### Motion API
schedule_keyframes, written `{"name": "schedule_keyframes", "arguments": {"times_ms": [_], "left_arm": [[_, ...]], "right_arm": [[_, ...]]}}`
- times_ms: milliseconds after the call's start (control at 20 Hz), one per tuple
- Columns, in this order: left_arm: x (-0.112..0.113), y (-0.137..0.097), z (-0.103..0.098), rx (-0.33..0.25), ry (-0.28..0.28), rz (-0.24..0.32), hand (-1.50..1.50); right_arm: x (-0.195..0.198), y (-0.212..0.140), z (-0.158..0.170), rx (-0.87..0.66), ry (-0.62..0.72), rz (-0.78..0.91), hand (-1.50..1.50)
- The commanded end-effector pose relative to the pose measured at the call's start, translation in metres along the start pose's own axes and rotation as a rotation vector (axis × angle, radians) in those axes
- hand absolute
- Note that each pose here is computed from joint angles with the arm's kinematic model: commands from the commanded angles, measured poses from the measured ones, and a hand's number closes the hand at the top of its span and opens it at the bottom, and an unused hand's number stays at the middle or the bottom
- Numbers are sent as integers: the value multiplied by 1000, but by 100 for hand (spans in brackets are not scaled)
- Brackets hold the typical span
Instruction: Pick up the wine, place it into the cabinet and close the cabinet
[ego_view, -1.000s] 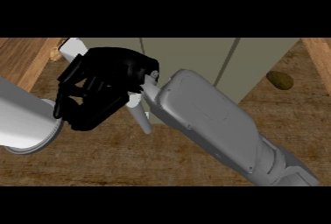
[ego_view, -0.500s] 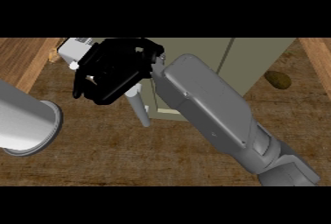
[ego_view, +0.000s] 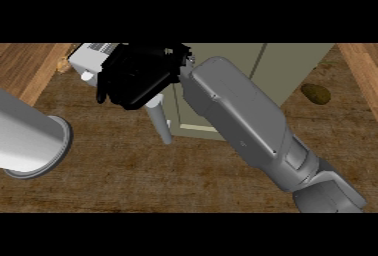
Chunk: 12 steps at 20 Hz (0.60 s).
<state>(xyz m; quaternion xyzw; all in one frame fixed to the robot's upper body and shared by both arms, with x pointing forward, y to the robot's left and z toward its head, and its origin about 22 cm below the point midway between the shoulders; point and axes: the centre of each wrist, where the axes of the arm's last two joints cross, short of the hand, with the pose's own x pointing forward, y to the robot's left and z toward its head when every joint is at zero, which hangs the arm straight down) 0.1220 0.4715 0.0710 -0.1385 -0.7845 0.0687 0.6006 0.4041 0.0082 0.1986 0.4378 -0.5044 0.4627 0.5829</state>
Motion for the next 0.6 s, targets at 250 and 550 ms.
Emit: {"name": "schedule_keyframes", "arguments": {"times_ms": [250,550], "left_arm": [[12,-1,-15,-36,-64,4,-150],[7,-8,-15,-57,-51,-3,-150]], "right_arm": [[-2,-54,73,-389,-113,4,150],[-3,-56,80,-411,-143,7,150]]}}
